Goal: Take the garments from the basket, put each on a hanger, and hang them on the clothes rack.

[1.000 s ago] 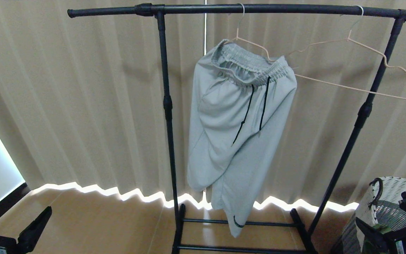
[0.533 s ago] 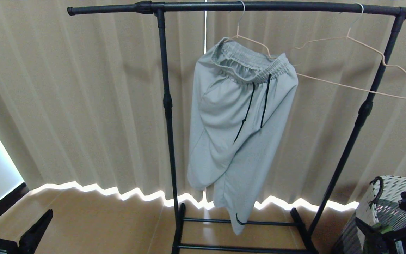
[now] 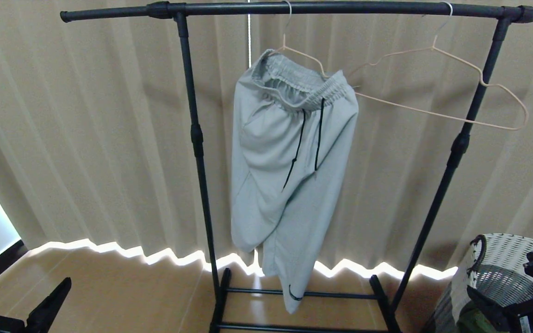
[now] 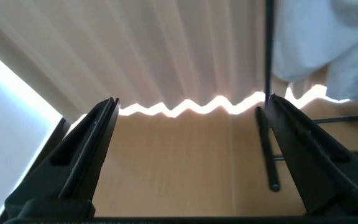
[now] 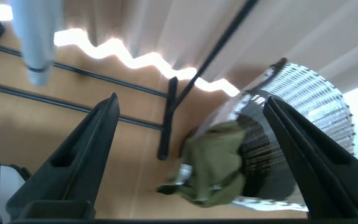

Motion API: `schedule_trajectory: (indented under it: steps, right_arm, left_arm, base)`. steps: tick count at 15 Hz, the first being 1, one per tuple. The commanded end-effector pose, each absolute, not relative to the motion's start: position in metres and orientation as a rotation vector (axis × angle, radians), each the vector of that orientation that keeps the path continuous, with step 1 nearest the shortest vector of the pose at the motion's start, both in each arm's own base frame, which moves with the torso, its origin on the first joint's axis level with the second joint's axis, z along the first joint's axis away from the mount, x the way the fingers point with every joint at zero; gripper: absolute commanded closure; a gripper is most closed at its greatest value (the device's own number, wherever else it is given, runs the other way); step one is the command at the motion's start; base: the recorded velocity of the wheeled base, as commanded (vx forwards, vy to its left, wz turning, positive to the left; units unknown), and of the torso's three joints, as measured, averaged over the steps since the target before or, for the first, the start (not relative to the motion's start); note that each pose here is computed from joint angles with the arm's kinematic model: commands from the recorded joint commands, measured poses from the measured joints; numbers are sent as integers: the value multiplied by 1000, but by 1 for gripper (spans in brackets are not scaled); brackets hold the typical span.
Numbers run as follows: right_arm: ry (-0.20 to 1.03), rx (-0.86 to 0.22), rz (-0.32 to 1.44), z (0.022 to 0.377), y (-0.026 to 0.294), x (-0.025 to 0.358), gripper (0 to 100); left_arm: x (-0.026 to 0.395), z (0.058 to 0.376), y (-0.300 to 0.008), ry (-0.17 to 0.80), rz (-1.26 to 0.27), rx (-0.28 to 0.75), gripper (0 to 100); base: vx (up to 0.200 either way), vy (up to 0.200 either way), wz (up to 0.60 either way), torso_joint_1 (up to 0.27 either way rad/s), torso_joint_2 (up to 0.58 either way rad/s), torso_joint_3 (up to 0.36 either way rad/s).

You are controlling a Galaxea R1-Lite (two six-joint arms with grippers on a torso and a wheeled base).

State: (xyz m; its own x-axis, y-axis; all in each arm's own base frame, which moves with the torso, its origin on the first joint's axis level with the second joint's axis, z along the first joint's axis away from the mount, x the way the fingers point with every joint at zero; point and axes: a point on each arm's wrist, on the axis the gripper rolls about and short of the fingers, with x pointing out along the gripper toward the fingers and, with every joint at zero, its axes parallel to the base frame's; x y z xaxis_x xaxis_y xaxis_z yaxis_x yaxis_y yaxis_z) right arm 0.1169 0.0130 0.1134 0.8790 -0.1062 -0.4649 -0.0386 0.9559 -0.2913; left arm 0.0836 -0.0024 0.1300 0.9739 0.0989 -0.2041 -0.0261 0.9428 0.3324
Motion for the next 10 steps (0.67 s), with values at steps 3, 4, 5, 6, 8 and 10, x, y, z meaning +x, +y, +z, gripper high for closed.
schedule_trajectory:
  steps: [3,4,5,6,8,10]
  right_arm:
    - [497,-300,-37,114,13,117,0]
    - [495,-300,-37,114,13,117,0]
    - [495,-300,-37,114,13,117,0]
    - [497,-300,-37,113,13,116,0]
    - [506,-303,-36,111,13,115,0]
    - [514,-305,-30,109,13,114,0]
  left_arm:
    - [83,129,-3,222,52,336,0]
    - [83,129,-3,222,52,336,0]
    - [83,129,-3,220,53,336,0]
    - [83,129,-3,220,52,337,0]
    - [81,126,-4,228,43,339,0]
    - [81,126,-5,226,25,342,0]
  base:
    - [0,-200,0,2,2,4]
    - [0,-200,0,2,-2,2]
    - [0,-200,0,2,7,2]
    - [0,-200,0,7,7,2]
    - [0,0,0,0,0,0]
    - [0,0,0,0,0,0]
